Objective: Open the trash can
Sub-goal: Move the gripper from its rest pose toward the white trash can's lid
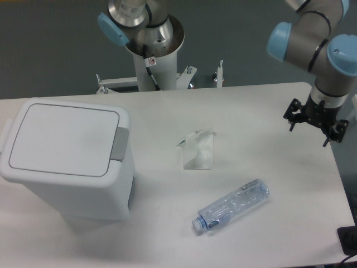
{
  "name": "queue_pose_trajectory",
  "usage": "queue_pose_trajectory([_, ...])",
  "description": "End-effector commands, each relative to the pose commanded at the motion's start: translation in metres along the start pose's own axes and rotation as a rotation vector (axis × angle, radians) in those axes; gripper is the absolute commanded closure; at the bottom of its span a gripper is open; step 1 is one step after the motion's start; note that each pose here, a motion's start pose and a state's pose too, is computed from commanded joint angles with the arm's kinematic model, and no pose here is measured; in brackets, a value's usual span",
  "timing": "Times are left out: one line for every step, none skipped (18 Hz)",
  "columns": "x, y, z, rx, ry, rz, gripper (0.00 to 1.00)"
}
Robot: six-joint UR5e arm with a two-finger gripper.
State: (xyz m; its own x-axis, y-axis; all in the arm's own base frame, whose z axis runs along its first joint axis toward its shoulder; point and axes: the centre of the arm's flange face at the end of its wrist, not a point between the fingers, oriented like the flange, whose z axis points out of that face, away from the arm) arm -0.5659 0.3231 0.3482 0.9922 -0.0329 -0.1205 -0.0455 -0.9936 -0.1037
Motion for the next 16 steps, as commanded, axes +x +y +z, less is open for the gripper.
queue_pose_trajectory([0.003, -0.005, -0.003, 0.008, -0.002, -0.069, 0.0])
queue_pose_trajectory([0.005, -0.009, -0.008, 0.016, -0.006, -0.11, 0.0])
queue_pose_trajectory([0.009, -0.019, -0.015, 0.022, -0.016, -0.108, 0.0])
queue_pose_trajectory([0.016, -0.027, -0.019, 0.022, -0.004, -0.103, 0.0])
queue_pose_trajectory([0.022, -0.034, -0.021, 0.016, 0.016, -0.096, 0.0])
queue_pose_trajectory([0.028, -0.039, -0.024, 0.014, 0.028, -0.087, 0.0])
queue_pose_trajectory([0.035, -0.046, -0.031, 0.017, 0.035, -0.082, 0.0])
queue_pose_trajectory([0.046, -0.056, -0.037, 0.027, 0.056, -0.085, 0.0])
queue_pose_trajectory([0.056, -0.063, -0.043, 0.05, 0.088, -0.102, 0.0])
queue_pose_trajectory([0.061, -0.068, -0.044, 0.075, 0.12, -0.125, 0.0])
queue_pose_trajectory([0.066, -0.074, -0.046, 0.101, 0.148, -0.143, 0.0])
queue_pose_trajectory([0.074, -0.085, -0.049, 0.12, 0.173, -0.152, 0.0])
queue_pose_trajectory([0.082, -0.098, -0.054, 0.136, 0.19, -0.167, 0.0])
queue_pose_trajectory([0.087, -0.106, -0.059, 0.142, 0.207, -0.193, 0.0])
queue_pose_trajectory([0.094, -0.118, -0.066, 0.151, 0.224, -0.205, 0.0])
queue_pose_trajectory([0.099, -0.129, -0.075, 0.164, 0.234, -0.21, 0.0])
